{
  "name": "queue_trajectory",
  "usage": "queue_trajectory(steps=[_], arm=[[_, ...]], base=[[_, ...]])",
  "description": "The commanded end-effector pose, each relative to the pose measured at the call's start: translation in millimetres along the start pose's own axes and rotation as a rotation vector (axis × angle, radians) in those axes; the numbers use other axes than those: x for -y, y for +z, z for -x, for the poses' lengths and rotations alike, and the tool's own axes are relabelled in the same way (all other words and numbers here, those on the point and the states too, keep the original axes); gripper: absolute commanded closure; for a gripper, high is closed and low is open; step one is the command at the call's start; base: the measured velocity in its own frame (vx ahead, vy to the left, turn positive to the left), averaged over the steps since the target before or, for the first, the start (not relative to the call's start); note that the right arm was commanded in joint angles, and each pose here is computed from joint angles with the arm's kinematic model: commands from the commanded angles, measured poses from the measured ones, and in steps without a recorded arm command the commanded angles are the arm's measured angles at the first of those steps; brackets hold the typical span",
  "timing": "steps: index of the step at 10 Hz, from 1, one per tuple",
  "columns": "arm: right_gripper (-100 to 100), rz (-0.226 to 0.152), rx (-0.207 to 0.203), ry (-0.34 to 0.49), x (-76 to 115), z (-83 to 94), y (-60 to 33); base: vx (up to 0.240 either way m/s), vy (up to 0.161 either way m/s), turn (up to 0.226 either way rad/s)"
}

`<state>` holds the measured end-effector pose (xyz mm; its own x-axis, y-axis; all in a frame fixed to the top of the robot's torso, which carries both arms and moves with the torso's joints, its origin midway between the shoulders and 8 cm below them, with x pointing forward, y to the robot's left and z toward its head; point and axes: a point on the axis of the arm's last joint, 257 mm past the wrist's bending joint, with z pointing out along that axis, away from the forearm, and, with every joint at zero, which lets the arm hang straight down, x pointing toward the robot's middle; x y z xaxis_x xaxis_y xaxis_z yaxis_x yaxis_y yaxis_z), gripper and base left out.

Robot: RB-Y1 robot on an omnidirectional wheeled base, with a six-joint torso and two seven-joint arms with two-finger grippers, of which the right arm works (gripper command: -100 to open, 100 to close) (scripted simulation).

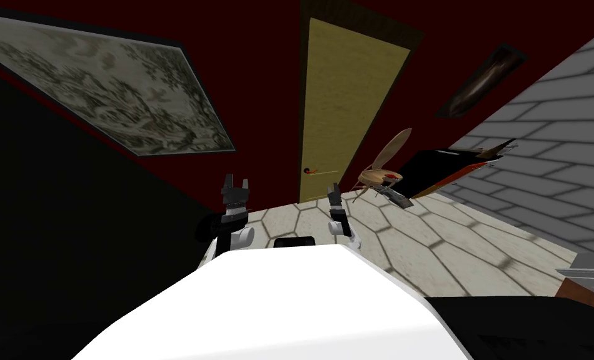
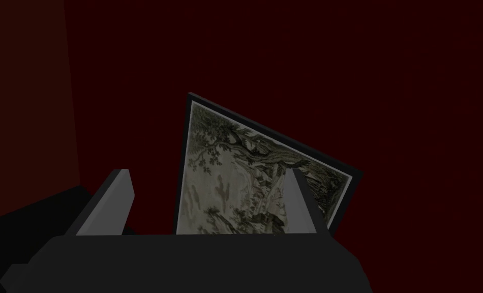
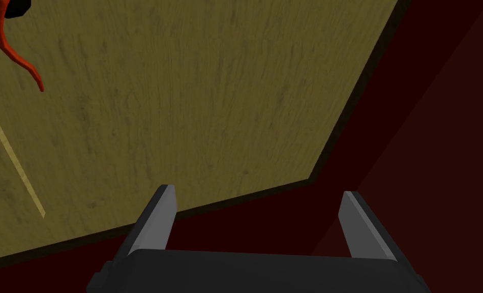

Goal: Pull the door open

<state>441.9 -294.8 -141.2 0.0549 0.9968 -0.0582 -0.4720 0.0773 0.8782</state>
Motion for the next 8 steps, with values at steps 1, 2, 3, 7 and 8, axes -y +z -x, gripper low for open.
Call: queue_trajectory(steps=[1,2,3,7,8], arm=[[-100,-0.024,-0.006,0.003,14.2,3.0,-0.6],[-100,-0.043,-0.004,0.001,22.4,4.3,-4.3],[-100,-0.062,-0.007,0.001,32.8,6.5,-4.7],[-100,-0.127,-0.012,0.000,66.4,15.5,-8.5],[-100,-0.149,-0.012,-0.001,77.6,19.2,-10.4]], base=[[0.074,-0.010,0.143],[0.065,-0.007,0.076],[0.063,-0.009,0.119],[0.069,-0.015,0.108],[0.079,-0.025,0.190]])
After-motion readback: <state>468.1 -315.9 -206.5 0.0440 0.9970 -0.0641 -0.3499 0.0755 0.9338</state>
